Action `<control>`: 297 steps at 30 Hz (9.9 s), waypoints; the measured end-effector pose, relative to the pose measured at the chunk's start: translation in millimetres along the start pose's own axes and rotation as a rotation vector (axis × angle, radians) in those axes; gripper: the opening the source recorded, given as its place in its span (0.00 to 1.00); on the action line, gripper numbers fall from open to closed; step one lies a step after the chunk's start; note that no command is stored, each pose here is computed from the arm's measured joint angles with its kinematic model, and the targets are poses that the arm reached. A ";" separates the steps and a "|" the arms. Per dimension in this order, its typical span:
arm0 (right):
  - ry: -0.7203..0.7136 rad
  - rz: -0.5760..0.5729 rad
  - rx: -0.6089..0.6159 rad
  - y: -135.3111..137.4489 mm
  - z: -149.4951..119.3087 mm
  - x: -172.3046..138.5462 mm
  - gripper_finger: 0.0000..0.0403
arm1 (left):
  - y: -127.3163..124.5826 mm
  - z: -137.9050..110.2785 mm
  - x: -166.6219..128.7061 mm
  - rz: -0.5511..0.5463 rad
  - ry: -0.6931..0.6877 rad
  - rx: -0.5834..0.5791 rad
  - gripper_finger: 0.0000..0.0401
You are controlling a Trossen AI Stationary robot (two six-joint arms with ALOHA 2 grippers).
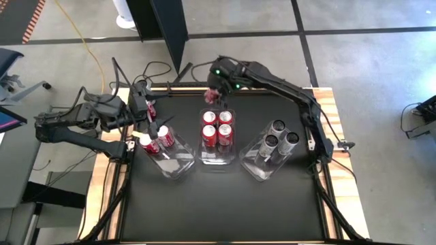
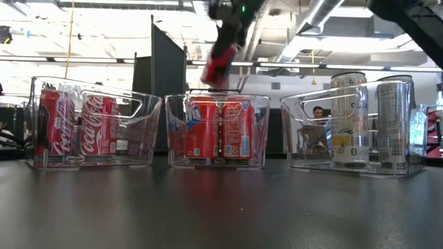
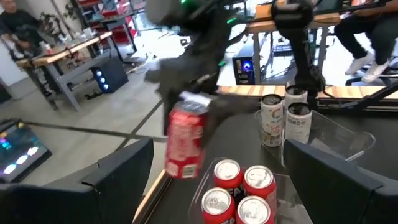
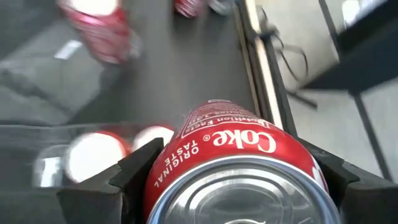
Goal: Sort soda cans
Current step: Put the top center red soda can into the left transparent bin
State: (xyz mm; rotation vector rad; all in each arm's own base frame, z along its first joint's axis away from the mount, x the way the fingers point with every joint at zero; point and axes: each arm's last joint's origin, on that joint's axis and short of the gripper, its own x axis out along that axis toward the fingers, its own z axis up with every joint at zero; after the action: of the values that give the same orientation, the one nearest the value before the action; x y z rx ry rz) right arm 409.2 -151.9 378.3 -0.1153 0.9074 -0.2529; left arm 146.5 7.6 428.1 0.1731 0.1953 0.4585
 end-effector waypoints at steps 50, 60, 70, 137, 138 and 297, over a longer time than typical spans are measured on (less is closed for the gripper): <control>-0.266 0.307 -0.496 155.3 35.7 64.7 0.75 | -6.2 -16.2 1.2 -0.122 0.121 -0.018 0.89; -0.247 0.308 -0.501 150.5 34.7 46.2 0.75 | -23.8 -74.3 -3.1 -0.176 0.378 -0.051 0.89; -0.274 0.295 -0.511 149.5 37.1 42.7 0.75 | -52.8 -112.9 13.6 -0.276 0.338 -0.033 0.89; -0.329 0.205 -0.512 148.0 40.9 -28.7 0.96 | -89.0 -167.5 58.7 -0.059 0.158 -0.085 0.71; -0.336 0.202 -0.510 147.1 41.3 -31.4 0.96 | -89.1 -169.1 55.9 -0.052 0.138 -0.101 0.71; -0.282 0.354 -0.161 149.6 27.7 146.0 0.00 | -72.2 -273.9 38.2 0.111 0.150 -0.307 0.76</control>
State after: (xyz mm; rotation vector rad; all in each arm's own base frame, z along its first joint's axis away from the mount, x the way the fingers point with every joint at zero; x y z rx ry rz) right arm 542.2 -46.6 253.1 -0.1329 0.6516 0.1637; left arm 148.9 -5.5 142.7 -0.1521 0.2606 0.6065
